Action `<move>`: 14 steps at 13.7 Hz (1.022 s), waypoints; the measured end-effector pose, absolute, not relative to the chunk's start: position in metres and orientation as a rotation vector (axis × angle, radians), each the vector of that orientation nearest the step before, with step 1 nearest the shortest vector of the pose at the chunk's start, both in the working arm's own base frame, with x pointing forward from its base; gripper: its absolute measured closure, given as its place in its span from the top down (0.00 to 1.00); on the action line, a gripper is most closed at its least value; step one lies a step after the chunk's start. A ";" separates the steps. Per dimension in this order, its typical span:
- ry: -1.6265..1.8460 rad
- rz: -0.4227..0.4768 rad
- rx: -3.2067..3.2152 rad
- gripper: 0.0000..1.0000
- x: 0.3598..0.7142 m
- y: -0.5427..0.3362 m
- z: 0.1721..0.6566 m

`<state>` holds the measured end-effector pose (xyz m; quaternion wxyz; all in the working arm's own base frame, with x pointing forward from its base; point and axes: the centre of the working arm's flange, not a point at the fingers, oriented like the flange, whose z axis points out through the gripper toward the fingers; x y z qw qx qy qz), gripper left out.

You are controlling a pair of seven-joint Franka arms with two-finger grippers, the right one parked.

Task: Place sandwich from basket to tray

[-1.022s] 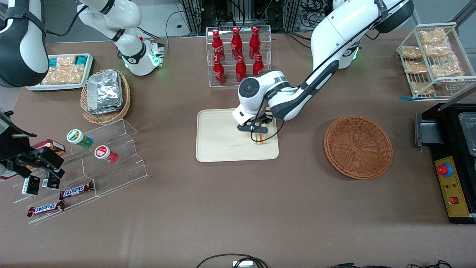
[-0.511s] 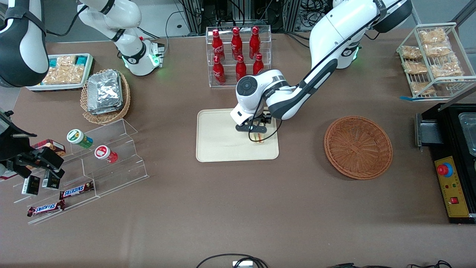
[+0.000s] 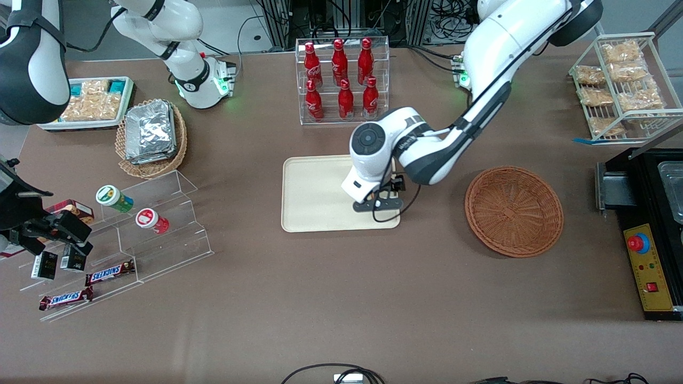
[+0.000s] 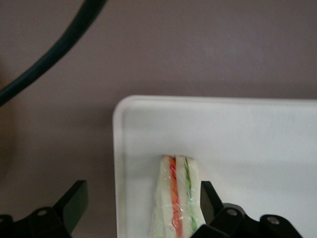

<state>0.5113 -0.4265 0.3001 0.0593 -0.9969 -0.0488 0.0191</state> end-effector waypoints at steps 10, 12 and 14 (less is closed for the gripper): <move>-0.676 0.024 -2.897 1.00 0.590 -0.294 0.406; -0.712 0.027 -2.874 1.00 0.594 -0.275 0.417; -0.683 0.056 -2.877 1.00 0.597 -0.258 0.426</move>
